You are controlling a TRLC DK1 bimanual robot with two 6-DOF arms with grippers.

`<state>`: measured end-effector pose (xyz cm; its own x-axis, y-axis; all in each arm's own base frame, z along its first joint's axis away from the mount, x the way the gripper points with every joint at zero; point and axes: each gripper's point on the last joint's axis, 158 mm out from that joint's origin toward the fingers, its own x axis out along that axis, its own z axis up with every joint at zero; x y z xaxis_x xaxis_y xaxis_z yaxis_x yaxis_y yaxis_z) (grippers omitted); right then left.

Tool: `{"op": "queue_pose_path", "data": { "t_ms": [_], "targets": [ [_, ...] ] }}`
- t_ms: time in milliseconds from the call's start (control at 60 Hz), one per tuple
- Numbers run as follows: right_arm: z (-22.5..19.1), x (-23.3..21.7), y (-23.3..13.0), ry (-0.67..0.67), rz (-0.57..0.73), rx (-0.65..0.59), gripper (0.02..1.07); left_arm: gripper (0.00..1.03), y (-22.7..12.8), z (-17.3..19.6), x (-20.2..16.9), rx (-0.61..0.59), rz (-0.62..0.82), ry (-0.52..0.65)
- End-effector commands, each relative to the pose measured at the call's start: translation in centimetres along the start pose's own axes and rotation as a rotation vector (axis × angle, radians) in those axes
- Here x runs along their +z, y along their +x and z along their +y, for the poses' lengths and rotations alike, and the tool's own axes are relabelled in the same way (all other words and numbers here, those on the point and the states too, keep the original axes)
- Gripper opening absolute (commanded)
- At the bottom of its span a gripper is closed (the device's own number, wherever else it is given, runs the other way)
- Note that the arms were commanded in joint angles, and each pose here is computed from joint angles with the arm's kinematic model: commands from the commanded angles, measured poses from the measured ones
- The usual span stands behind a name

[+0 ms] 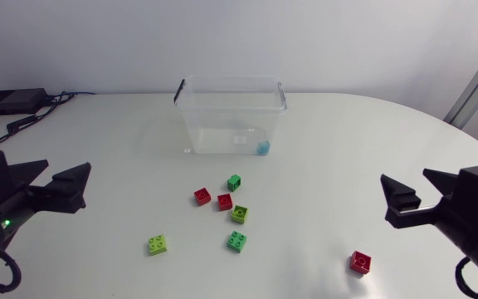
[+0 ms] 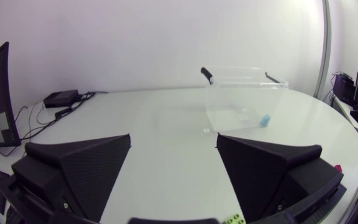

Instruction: Place the duplo bricks in the container

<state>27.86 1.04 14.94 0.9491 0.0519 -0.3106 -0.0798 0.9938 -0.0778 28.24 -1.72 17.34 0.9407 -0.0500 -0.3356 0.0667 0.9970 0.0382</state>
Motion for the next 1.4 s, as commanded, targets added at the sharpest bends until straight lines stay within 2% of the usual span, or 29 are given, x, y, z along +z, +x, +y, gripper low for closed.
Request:
{"op": "queue_pose_path", "data": {
  "t_ms": [0,183,483,583,833,1017,1100,1133,1150,1233,1383],
  "targets": [
    [0.6,-0.7,1.0,0.009,0.098,0.037,1.02,0.96,0.9,-0.3,0.5,-0.011,0.079,0.008],
    [0.8,-3.3,2.6,-0.004,0.292,0.064,1.02,0.92,2.8,-1.4,-0.9,-0.059,0.298,0.092],
    [2.4,-6.4,2.8,0.055,0.517,0.226,1.02,0.92,5.8,-4.2,-4.1,-0.209,0.605,0.366],
    [2.8,-7.6,2.7,0.052,0.579,0.253,1.02,0.92,6.7,-4.6,-5.3,-0.239,0.648,0.413],
    [4.3,-9.4,0.5,0.006,0.694,0.371,1.02,0.92,5.6,-7.4,-8.5,-0.449,0.732,0.508],
    [4.5,-11.5,-0.7,-0.057,0.766,0.420,1.02,0.92,5.4,-7.4,-9.2,-0.478,0.749,0.545],
    [4.0,-12.3,-1.0,-0.182,0.808,0.429,1.02,0.92,5.4,-7.4,-9.5,-0.488,0.752,0.565],
    [3.2,-13.1,-1.3,-0.383,0.849,0.445,1.01,0.92,5.3,-7.4,-9.7,-0.496,0.753,0.578],
    [2.9,-13.2,-1.3,-0.420,0.857,0.442,1.01,0.92,5.3,-7.4,-9.7,-0.497,0.755,0.580],
    [2.2,-14.7,-1.5,-0.486,0.906,0.424,1.00,0.92,5.1,-7.5,-10.2,-0.513,0.759,0.604],
    [3.9,-17.3,-2.3,-0.620,0.916,0.522,0.97,0.92,4.9,-7.7,-11.5,-0.542,0.790,0.634]
  ]
}}
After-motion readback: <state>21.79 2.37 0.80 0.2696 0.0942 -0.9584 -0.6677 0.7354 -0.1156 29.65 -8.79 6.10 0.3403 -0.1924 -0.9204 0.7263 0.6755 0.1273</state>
